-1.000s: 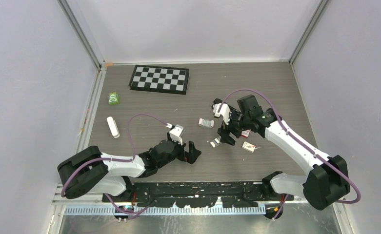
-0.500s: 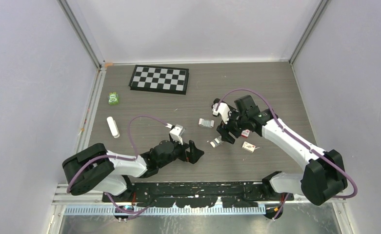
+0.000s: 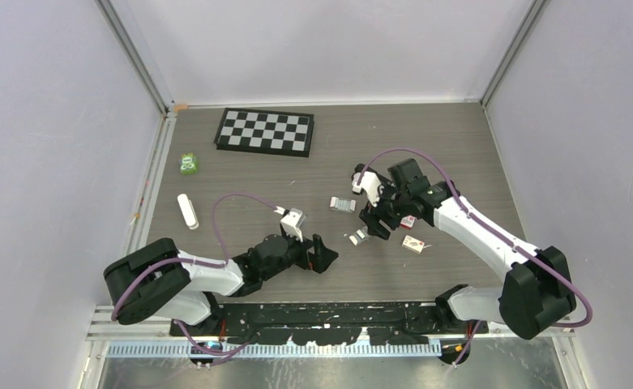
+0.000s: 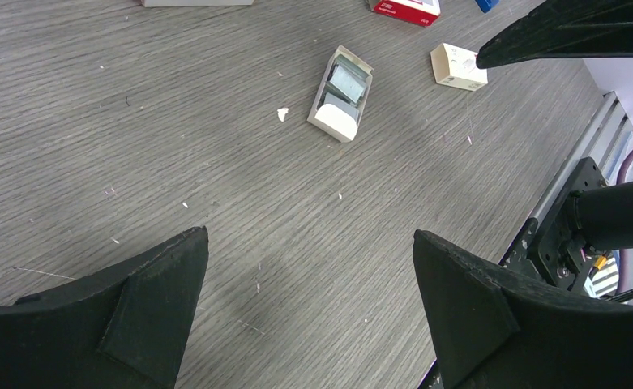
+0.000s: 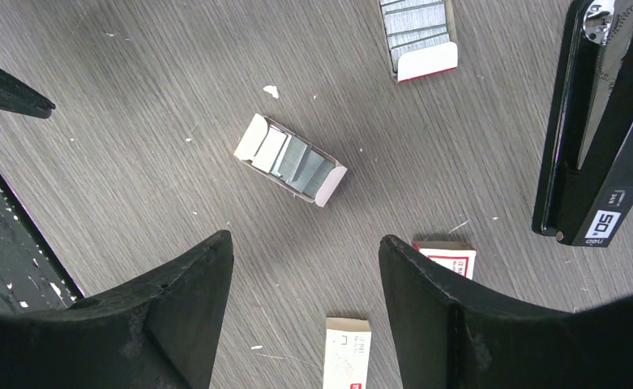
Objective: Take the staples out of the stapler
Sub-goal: Adjust the staple in the staple box.
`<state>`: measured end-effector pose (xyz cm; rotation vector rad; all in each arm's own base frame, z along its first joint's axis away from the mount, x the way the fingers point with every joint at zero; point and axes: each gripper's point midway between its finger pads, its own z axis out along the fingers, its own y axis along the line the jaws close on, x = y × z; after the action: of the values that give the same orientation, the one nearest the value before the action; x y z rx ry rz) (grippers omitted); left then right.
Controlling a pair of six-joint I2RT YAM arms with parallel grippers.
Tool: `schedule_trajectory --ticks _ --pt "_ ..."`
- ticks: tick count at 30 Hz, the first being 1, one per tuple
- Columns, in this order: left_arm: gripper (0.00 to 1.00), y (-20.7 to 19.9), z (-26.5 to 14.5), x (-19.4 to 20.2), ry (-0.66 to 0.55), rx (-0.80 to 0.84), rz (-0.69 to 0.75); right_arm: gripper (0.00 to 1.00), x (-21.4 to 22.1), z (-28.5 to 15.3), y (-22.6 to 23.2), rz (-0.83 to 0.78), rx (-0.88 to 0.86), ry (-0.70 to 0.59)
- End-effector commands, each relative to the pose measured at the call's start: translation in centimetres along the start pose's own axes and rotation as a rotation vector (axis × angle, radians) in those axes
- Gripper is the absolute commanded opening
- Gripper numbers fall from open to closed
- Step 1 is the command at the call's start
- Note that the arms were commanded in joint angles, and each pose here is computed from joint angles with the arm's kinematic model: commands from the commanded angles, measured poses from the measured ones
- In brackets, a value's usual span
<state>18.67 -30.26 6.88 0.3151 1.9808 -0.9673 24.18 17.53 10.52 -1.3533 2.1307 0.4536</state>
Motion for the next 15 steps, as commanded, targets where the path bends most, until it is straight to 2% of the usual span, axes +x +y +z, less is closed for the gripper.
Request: schedule_trajectory --ticks 1,15 --pt "0.98 -0.66 0.00 -1.42 -0.059 0.028 -0.007 0.71 -1.18 -0.15 -0.46 -0.009 0.014 -0.023" --pt "0.98 -0.34 -0.29 -1.43 -0.064 0.016 -0.004 0.71 -0.83 0.05 0.04 -0.018 -0.019 0.005"
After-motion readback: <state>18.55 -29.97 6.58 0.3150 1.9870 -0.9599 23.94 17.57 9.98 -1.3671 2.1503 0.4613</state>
